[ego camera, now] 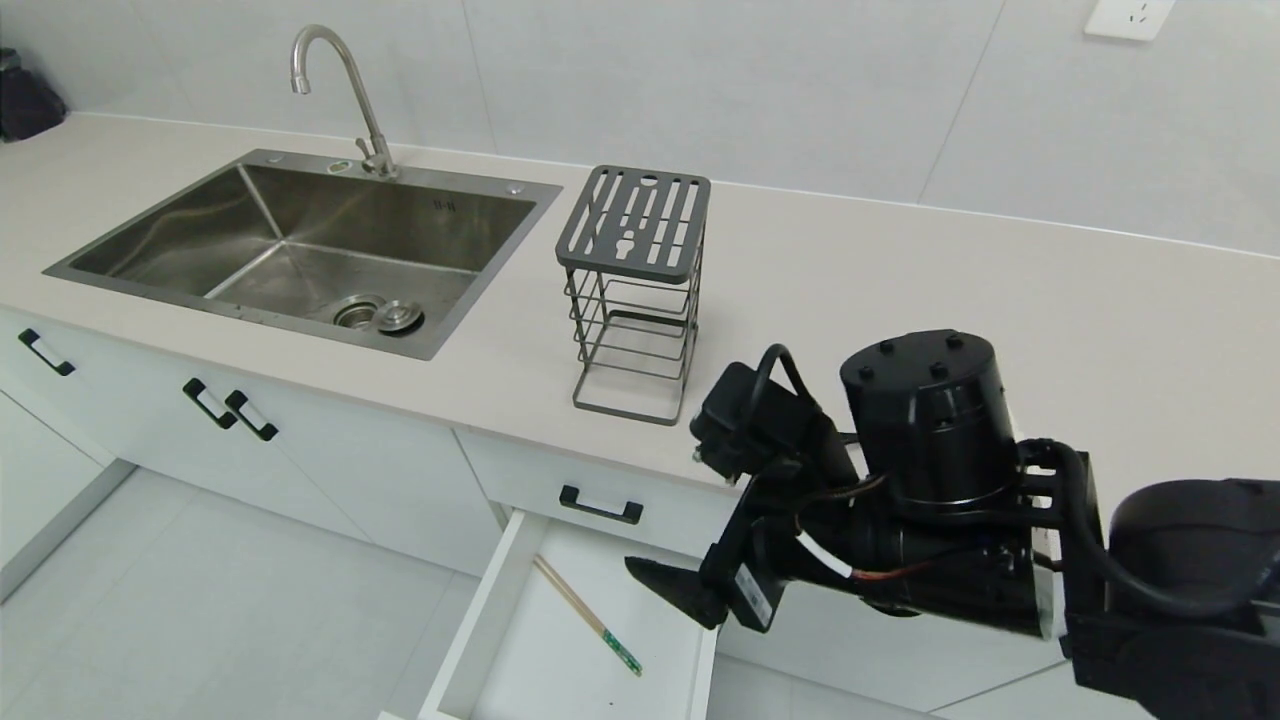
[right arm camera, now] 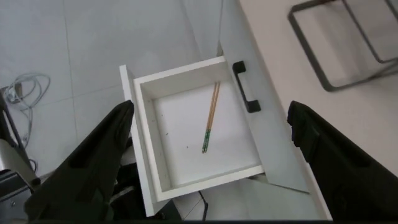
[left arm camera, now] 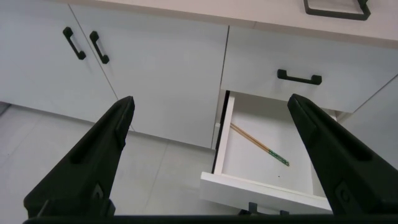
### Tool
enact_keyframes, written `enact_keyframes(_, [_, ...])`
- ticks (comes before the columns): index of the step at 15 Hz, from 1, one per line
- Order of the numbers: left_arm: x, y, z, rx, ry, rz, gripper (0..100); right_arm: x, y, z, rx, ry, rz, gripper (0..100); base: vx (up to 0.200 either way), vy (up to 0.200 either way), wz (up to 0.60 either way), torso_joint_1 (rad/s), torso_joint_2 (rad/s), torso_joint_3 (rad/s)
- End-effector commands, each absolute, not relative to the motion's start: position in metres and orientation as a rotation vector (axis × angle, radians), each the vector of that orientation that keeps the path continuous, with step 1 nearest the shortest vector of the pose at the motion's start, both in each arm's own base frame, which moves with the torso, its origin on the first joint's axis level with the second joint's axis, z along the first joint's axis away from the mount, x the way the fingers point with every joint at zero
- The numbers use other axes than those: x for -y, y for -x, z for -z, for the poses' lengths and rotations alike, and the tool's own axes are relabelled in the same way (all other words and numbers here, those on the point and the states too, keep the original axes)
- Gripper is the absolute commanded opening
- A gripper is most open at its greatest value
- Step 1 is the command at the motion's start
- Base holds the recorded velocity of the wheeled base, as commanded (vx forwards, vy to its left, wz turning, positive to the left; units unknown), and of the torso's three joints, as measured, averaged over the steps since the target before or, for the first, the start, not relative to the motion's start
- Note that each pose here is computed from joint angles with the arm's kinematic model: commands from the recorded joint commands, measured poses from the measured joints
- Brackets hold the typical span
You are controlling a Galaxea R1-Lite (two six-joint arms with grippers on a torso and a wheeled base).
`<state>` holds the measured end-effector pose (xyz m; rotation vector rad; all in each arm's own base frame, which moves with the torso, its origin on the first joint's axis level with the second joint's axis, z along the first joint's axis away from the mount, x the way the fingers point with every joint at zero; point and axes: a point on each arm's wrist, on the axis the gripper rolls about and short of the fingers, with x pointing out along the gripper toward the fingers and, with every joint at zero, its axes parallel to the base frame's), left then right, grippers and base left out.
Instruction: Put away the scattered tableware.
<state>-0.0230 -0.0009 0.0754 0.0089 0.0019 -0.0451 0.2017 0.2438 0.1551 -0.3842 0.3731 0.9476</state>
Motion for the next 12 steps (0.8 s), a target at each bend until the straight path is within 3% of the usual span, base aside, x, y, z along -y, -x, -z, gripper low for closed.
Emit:
enact_keyframes(1, [0.001, 0.023, -0.075, -0.004, -0.009, 0.046, 100, -0.216, -0.216, -0.156, -0.390, 0.365, -0.861, 100, 0.000, 0.000, 0.00, 0.000, 0.00, 0.000])
enact_keyframes(6, [0.001, 0.023, -0.075, -0.003, -0.009, 0.044, 100, -0.157, -0.222, -0.157, -0.425, 0.327, -0.706, 100, 0.000, 0.000, 0.00, 0.000, 0.00, 0.000])
enact_keyframes(12, [0.001, 0.023, -0.075, -0.003, -0.009, 0.044, 100, -0.134, -0.249, -0.143, -0.465, 0.393, -0.641, 100, 0.000, 0.000, 0.00, 0.000, 0.00, 0.000])
